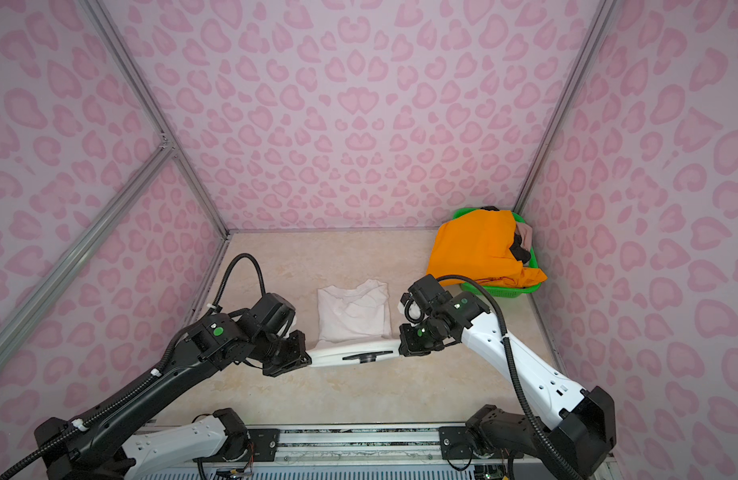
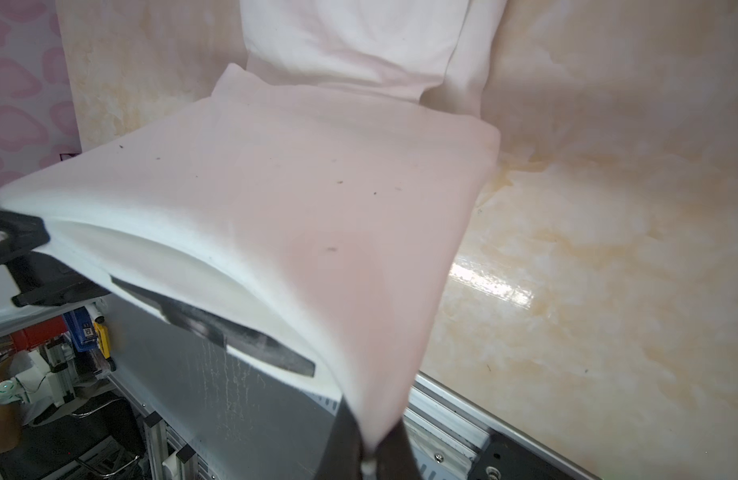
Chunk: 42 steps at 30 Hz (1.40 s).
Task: Fold and stack the mixed laundry pile
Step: 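Lift the near edge with both grippers and fold it away from the robot, then lay the folded edge down and open both grippers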
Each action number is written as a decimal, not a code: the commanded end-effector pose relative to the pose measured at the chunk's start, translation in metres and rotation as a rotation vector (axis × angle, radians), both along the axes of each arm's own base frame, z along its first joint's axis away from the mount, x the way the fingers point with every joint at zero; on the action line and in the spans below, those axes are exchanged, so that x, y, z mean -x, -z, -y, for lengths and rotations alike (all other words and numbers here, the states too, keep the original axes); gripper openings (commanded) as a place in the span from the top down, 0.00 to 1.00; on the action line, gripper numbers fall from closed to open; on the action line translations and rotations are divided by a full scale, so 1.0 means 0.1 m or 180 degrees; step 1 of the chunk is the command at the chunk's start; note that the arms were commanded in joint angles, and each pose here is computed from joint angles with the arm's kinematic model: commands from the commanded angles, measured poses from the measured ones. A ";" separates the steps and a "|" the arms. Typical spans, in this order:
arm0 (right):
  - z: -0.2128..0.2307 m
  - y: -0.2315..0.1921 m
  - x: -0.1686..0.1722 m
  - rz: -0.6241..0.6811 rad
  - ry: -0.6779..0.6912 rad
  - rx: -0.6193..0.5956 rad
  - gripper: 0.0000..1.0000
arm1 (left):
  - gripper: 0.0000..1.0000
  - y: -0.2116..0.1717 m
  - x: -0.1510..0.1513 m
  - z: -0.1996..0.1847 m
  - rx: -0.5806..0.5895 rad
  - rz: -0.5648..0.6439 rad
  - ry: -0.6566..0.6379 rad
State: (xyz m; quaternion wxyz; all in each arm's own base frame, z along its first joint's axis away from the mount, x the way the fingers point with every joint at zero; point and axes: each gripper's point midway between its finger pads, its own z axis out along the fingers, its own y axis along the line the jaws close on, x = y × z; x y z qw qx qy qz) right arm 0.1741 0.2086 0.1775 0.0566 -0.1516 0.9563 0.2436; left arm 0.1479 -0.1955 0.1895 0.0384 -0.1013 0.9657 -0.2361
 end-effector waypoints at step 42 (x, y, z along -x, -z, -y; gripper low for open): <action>-0.43 0.62 -2.44 -0.0011 0.0202 -0.0387 0.96 | 0.98 0.69 -2.58 -0.23 0.0277 0.0136 -0.0279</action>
